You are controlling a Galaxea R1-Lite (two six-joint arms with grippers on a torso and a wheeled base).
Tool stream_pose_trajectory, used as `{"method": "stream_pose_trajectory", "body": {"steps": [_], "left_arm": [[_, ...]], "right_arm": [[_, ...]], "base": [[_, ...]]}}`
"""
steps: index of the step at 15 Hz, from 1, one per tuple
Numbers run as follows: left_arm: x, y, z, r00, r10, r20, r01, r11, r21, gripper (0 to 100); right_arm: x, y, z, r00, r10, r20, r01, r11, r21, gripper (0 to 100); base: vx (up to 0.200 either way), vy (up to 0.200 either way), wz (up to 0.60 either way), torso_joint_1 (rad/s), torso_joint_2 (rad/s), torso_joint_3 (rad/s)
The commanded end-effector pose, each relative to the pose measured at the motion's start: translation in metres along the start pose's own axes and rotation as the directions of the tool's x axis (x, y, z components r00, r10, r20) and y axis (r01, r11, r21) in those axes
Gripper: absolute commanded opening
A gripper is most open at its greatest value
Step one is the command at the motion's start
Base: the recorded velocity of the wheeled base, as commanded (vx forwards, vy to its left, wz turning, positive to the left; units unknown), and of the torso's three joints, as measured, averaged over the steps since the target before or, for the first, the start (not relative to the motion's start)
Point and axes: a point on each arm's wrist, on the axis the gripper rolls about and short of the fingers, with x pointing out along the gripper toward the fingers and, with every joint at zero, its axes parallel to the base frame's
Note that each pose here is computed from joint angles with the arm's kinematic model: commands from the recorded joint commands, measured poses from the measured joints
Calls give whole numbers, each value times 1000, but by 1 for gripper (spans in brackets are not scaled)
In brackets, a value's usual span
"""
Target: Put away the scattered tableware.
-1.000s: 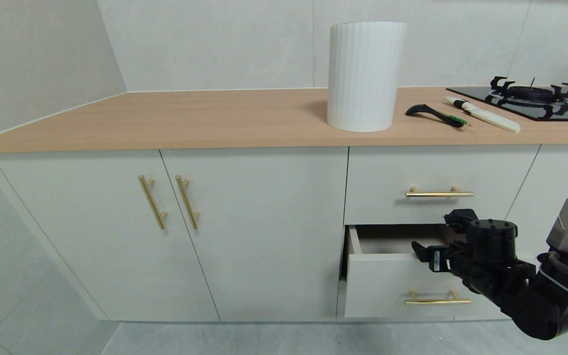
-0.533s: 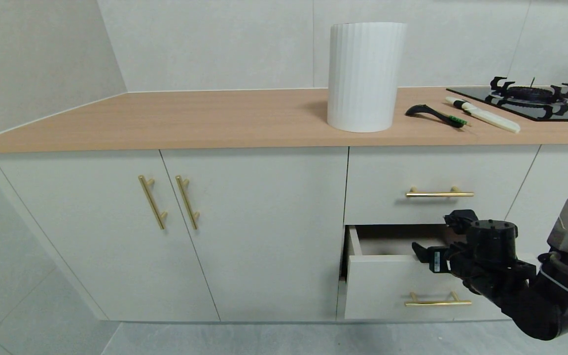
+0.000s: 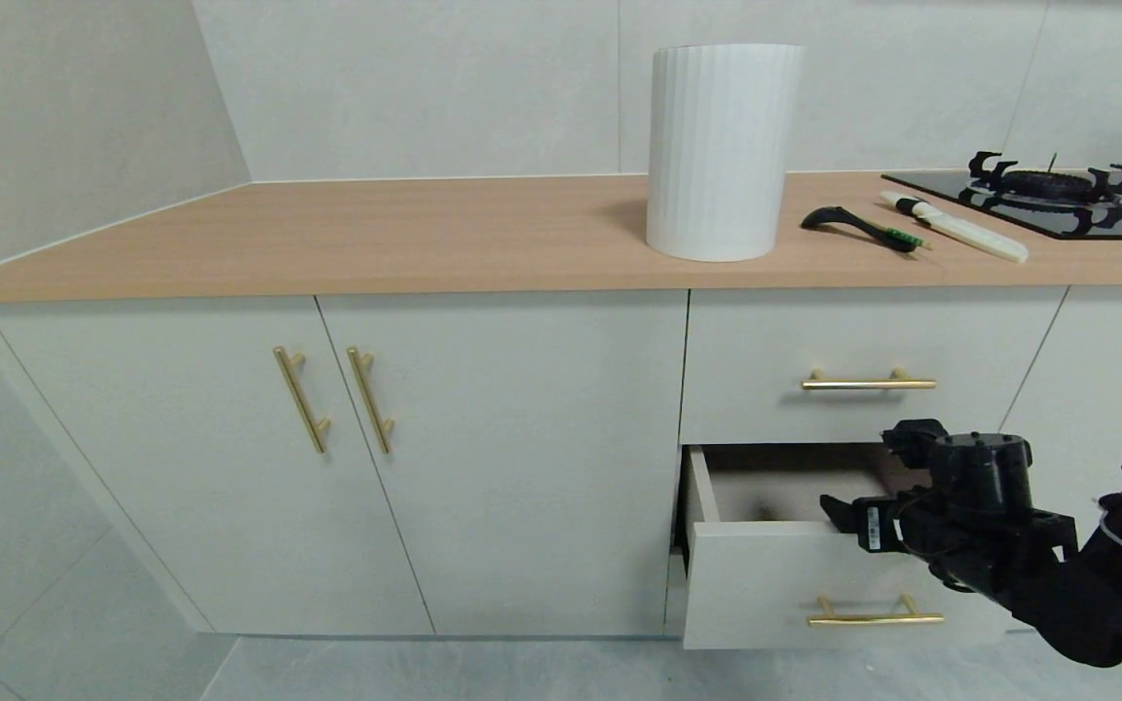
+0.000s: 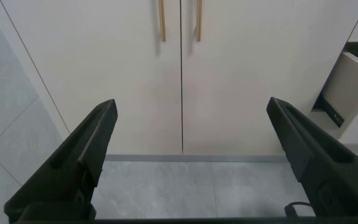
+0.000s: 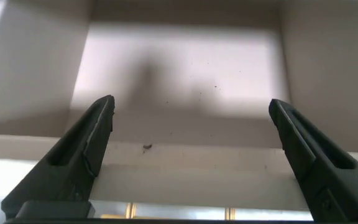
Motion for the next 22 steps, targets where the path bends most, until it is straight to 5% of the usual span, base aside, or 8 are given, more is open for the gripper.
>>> {"method": "stream_pose_trajectory", "body": {"steps": [1, 9, 22], "left_arm": [[0, 0, 0, 1000, 0, -1, 0, 1000, 0, 100], [0, 0, 0, 1000, 0, -1, 0, 1000, 0, 100], [0, 0, 0, 1000, 0, -1, 0, 1000, 0, 100]], "right_arm": [[-8, 0, 8, 1000, 8, 20, -8, 1000, 0, 100], [-31, 6, 12, 995, 24, -96, -28, 999, -38, 100], [-96, 24, 16, 924, 63, -378, -134, 977, -163, 100]], "base": [[0, 0, 0, 0, 0, 0], [0, 0, 0, 0, 0, 0], [0, 0, 0, 0, 0, 0]]}}
